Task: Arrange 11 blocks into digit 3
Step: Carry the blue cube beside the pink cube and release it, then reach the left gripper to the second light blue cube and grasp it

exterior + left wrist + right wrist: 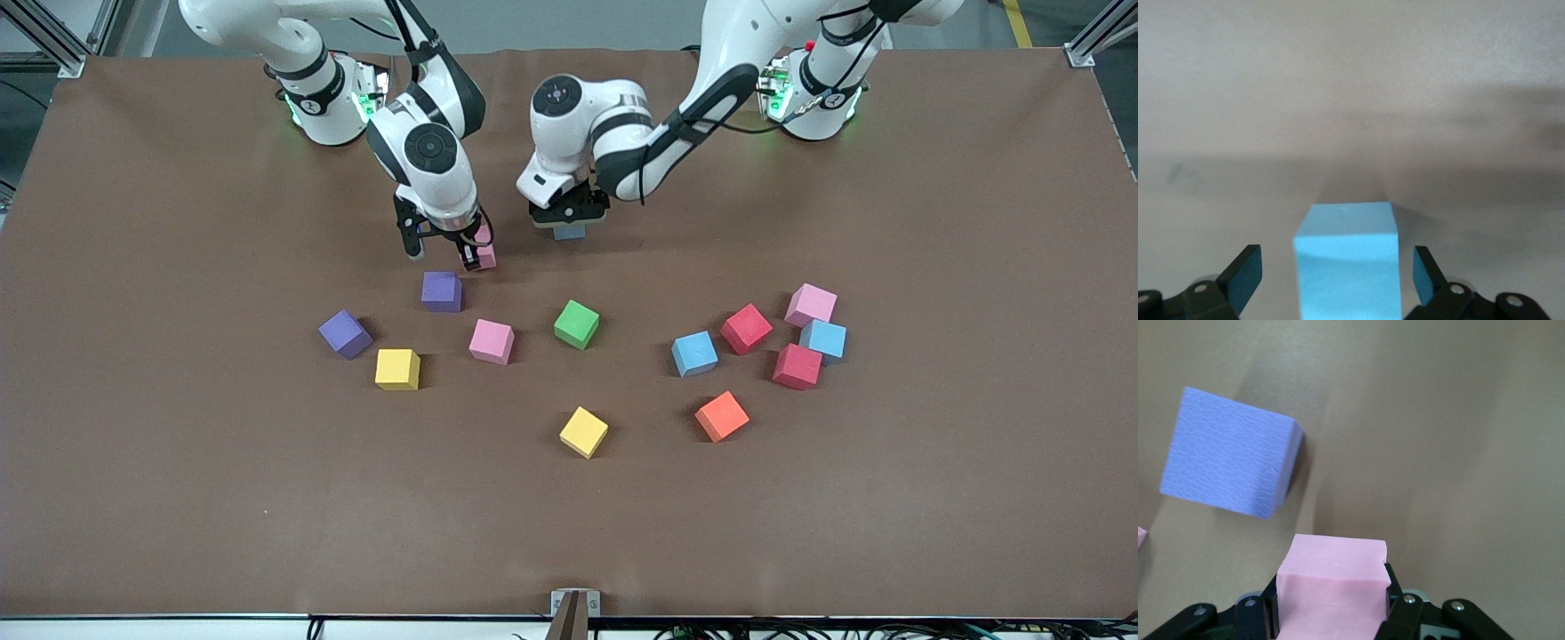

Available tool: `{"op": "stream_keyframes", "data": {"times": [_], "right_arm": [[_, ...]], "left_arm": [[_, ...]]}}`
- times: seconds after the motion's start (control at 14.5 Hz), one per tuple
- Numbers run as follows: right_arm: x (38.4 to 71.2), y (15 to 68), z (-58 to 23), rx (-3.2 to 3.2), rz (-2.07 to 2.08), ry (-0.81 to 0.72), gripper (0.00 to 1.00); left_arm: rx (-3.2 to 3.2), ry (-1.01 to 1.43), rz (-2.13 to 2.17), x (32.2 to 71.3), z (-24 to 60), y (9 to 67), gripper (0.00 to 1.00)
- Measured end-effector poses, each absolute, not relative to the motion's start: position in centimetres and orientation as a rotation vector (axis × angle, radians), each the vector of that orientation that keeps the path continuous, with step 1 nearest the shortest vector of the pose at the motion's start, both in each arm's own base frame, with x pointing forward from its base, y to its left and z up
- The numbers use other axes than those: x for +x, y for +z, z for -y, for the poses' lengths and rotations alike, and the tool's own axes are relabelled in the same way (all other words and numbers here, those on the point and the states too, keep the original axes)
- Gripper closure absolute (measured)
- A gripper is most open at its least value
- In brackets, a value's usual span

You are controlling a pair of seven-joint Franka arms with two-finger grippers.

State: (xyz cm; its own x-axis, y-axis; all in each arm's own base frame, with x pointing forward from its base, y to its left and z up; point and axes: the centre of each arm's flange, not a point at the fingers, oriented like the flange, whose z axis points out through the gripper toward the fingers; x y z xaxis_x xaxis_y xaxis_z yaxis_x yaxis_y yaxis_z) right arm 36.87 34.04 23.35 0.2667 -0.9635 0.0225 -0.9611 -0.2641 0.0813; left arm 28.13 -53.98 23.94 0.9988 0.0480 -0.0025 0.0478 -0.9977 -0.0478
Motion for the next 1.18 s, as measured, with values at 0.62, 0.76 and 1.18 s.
{"op": "stream_keyframes", "data": {"times": [0.62,0.76,1.18], "right_arm": [[32.4,23.6,-38.7,2.435,1.929,-0.028,0.44],[32.3,23.6,-38.9,2.437,1.935,-0.027,0.44],[31.4,22.3,-39.4,2.44,1.898,-0.024,0.44]], "left_arm": [[-3.11,-0.027,0.262,41.7,42.9,33.9,0.0],[-3.101,-0.029,0.423,46.4,38.0,34.3,0.0],[-3.126,-0.061,0.674,55.4,29.4,36.5,0.0]]}}
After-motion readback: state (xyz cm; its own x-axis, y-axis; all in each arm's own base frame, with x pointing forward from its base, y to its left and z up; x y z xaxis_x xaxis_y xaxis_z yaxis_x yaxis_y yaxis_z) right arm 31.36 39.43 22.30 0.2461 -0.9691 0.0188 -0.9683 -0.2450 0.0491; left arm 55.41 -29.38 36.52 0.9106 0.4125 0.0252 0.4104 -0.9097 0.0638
